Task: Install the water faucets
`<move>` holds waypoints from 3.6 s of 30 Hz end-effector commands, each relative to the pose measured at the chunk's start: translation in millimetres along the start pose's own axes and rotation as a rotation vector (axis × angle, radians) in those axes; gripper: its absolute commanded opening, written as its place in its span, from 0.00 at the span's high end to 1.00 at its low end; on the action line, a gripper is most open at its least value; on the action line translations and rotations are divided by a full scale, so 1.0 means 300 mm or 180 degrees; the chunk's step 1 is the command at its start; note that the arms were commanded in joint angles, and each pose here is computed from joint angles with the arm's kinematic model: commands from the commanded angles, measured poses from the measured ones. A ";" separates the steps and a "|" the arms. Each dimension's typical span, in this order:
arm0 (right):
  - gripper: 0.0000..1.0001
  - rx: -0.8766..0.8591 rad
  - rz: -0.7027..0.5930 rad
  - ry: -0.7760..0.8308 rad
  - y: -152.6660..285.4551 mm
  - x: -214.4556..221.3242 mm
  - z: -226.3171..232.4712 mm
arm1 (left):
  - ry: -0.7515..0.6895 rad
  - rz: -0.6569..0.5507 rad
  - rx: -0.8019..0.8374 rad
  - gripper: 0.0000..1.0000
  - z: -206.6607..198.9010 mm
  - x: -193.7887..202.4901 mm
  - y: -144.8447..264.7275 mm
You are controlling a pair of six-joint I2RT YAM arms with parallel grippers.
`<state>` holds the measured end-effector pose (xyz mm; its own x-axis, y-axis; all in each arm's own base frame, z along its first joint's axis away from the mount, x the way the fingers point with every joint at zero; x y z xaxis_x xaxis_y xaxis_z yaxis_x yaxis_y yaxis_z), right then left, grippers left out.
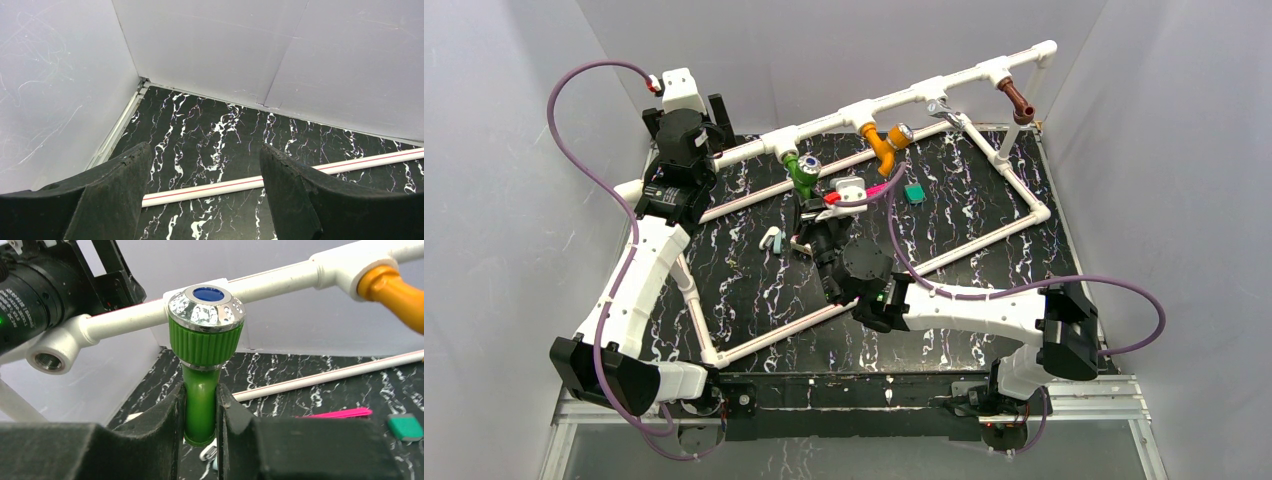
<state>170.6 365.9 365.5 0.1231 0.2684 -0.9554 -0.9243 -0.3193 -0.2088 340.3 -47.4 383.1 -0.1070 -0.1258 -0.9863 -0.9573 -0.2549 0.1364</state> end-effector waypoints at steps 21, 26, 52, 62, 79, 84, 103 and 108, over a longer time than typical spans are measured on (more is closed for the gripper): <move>0.99 0.0126 -0.0103 -0.1174 -0.034 -0.116 0.040 | -0.0406 0.0771 0.0140 0.23 -0.015 0.200 0.036; 0.99 0.0267 0.0023 -0.1586 -0.036 -0.104 0.050 | -0.0382 0.0775 0.0163 0.23 -0.018 0.199 0.038; 0.99 0.0003 -0.0085 -0.1069 -0.068 -0.093 0.050 | -0.0345 0.0772 0.0293 0.23 -0.042 0.200 0.080; 0.99 -0.0341 -0.0529 0.0556 -0.079 -0.072 0.023 | -0.0377 0.0761 0.0283 0.23 -0.040 0.203 0.084; 0.99 -0.0640 -0.0691 0.1358 -0.100 -0.093 0.005 | -0.0405 0.0750 0.0288 0.23 -0.042 0.201 0.088; 0.99 -0.0531 -0.0552 0.0766 -0.097 -0.068 0.011 | -0.0406 0.0743 0.0285 0.23 -0.041 0.200 0.089; 0.99 0.0085 -0.0195 -0.1472 -0.102 -0.124 0.004 | -0.0405 0.0746 0.0322 0.23 -0.048 0.203 0.094; 0.99 -0.0147 -0.0326 -0.0652 -0.118 -0.128 0.014 | -0.0402 0.0740 0.0328 0.23 -0.049 0.201 0.097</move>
<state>179.3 369.2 365.7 0.0570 0.2911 -0.9550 -0.9105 -0.3772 -0.1693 340.0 -55.0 382.9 -0.0649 -0.1542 -0.9859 -0.9620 -0.2528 0.1028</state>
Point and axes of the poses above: each gripper's point midway between its finger pads, its own y axis back along the fingers, its own z axis along the line the jaws close on, x = y × z, the point moved 8 cm from there along y, back along the fingers, and after that the axes turned 5 degrees about y, right-handed, at the moved point
